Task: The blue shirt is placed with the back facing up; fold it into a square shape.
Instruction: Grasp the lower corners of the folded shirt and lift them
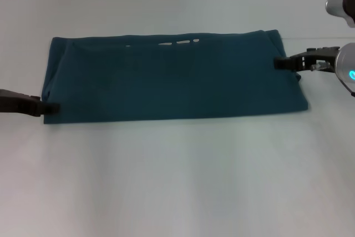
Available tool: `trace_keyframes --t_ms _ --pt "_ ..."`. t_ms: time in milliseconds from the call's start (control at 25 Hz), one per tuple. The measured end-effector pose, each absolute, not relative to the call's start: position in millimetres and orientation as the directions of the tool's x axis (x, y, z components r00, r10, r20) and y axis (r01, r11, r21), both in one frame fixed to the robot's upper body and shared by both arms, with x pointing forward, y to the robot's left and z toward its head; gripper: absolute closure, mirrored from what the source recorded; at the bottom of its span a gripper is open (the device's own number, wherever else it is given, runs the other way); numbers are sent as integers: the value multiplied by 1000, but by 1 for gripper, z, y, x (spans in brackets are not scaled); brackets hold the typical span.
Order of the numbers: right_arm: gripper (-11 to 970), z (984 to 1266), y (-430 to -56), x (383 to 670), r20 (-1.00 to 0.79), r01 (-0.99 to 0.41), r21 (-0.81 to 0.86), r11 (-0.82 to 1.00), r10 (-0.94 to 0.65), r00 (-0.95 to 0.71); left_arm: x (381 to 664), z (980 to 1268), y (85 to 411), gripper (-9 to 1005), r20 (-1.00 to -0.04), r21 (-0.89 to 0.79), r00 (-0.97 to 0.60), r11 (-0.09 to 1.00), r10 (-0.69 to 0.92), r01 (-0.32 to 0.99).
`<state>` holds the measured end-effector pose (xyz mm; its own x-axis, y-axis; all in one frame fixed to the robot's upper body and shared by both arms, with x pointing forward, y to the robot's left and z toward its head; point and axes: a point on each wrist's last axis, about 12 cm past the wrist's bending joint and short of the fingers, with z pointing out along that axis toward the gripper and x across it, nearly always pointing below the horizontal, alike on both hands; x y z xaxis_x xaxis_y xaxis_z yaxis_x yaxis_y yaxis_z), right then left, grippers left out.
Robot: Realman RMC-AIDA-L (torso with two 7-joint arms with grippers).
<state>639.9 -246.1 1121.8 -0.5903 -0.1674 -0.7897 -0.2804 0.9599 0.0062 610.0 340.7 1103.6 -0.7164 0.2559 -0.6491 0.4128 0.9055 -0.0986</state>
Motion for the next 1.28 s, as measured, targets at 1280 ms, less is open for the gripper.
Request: trace_keyframes --t_ms 1280 --pt "44 1110 -246 642 -789 -268 -12 963 -174 -589 621 1088 333 468 -624 -106 -745 919 235 379"
